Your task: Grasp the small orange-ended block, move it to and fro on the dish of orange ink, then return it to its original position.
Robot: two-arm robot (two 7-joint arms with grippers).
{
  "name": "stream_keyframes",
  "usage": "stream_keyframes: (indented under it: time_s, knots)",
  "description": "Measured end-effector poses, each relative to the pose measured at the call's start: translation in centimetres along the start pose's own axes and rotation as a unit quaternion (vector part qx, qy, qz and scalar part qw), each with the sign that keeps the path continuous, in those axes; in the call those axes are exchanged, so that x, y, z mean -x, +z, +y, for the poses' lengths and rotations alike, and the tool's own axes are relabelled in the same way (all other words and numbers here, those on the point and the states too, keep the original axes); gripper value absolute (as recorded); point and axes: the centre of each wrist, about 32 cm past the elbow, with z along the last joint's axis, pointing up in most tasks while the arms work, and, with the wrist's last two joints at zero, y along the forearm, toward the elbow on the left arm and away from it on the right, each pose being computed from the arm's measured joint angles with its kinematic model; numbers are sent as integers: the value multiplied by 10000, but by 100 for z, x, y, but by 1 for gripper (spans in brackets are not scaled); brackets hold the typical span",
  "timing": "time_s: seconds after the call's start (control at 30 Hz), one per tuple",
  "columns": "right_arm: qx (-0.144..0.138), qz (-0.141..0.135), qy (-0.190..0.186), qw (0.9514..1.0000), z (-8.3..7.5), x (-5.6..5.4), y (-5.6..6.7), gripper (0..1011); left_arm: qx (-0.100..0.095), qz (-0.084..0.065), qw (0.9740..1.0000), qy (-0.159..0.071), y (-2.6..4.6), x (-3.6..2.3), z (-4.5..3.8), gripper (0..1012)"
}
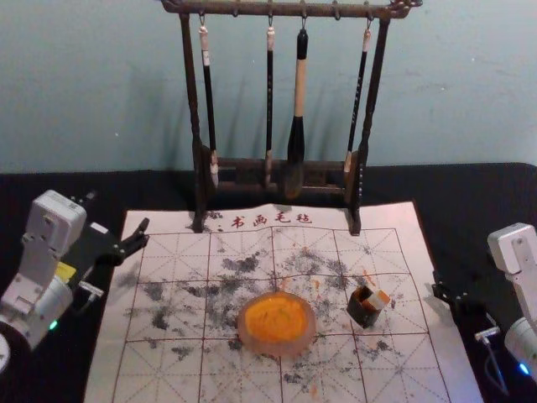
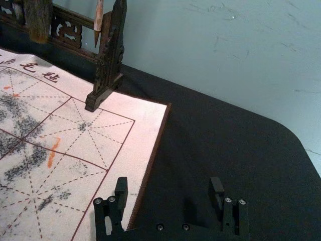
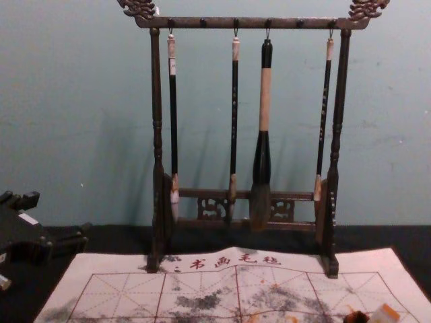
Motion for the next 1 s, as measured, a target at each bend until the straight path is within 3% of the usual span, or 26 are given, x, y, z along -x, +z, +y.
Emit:
stream_keyframes:
  time_s: [1.0]
  knots:
    - [-1,-2,0,10000,0,-1,1,1000,0,0,10000,0,0,0,0,1001]
